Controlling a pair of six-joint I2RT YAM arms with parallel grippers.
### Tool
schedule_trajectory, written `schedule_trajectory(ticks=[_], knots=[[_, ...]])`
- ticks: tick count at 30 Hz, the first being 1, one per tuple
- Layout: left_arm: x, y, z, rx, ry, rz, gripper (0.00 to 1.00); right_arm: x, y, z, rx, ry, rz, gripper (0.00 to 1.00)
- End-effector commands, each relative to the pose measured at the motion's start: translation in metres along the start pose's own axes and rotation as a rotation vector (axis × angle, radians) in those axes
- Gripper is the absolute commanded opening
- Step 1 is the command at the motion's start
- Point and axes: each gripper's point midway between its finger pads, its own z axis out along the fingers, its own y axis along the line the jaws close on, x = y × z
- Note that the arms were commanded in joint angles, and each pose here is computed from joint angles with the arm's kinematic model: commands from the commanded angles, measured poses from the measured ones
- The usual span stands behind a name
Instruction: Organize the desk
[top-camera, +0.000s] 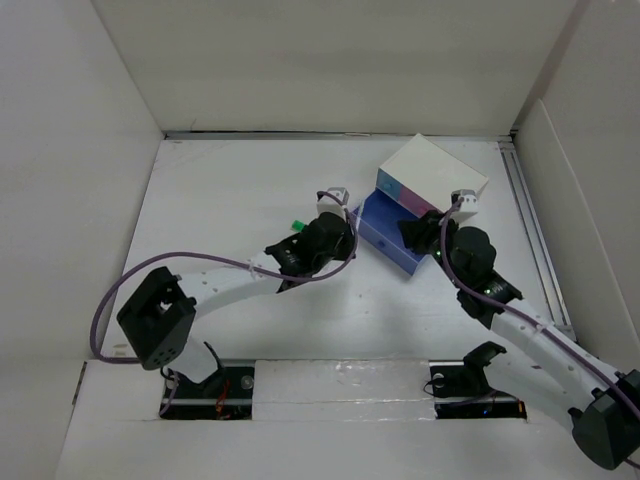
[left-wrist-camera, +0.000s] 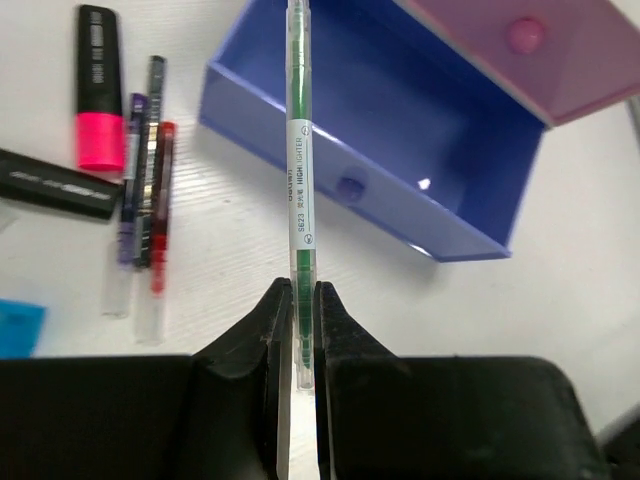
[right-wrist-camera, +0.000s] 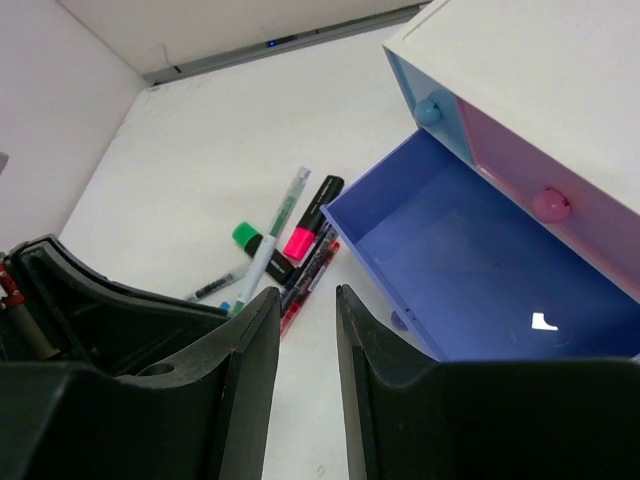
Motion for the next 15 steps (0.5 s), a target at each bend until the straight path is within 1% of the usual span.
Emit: schedule_trajectory(ticks=[1, 3, 4, 6, 7, 9, 10, 12, 15], knots=[[-0.019, -0.048, 0.007, 0.167, -0.017, -0.061, 0.00, -0.035, 0.011, -0.004, -0.011, -0.105, 0.003, 0.35], [-0.025, -0.069, 0.013, 0.233, -0.012, -0.099, 0.00, -0.036, 0.009, -0.006, 0.002, -0.107, 0.002, 0.35], [-0.017, -0.071, 0.023, 0.230, 0.010, -0.106, 0.00, -0.037, 0.008, -0.007, 0.006, -0.110, 0.001, 0.35], [-0.026, -0.085, 0.030, 0.265, -0.002, -0.161, 0.00, -0.039, 0.009, -0.009, 0.003, -0.119, 0.002, 0.35], [-0.020, -0.087, 0.039, 0.264, 0.011, -0.176, 0.00, -0.039, 0.008, -0.009, 0.003, -0.118, 0.002, 0.35], [-0.025, -0.099, 0.044, 0.302, 0.005, -0.237, 0.00, -0.039, 0.009, -0.010, 0.001, -0.118, 0.005, 0.35], [-0.017, -0.099, 0.052, 0.299, 0.023, -0.252, 0.00, -0.039, 0.009, -0.010, 0.001, -0.116, 0.003, 0.35], [-0.019, -0.108, 0.055, 0.324, 0.026, -0.307, 0.00, -0.039, 0.009, -0.010, 0.000, -0.118, 0.005, 0.35], [-0.017, -0.109, 0.060, 0.334, 0.022, -0.353, 0.00, -0.041, 0.010, -0.011, -0.002, -0.122, 0.006, 0.35]])
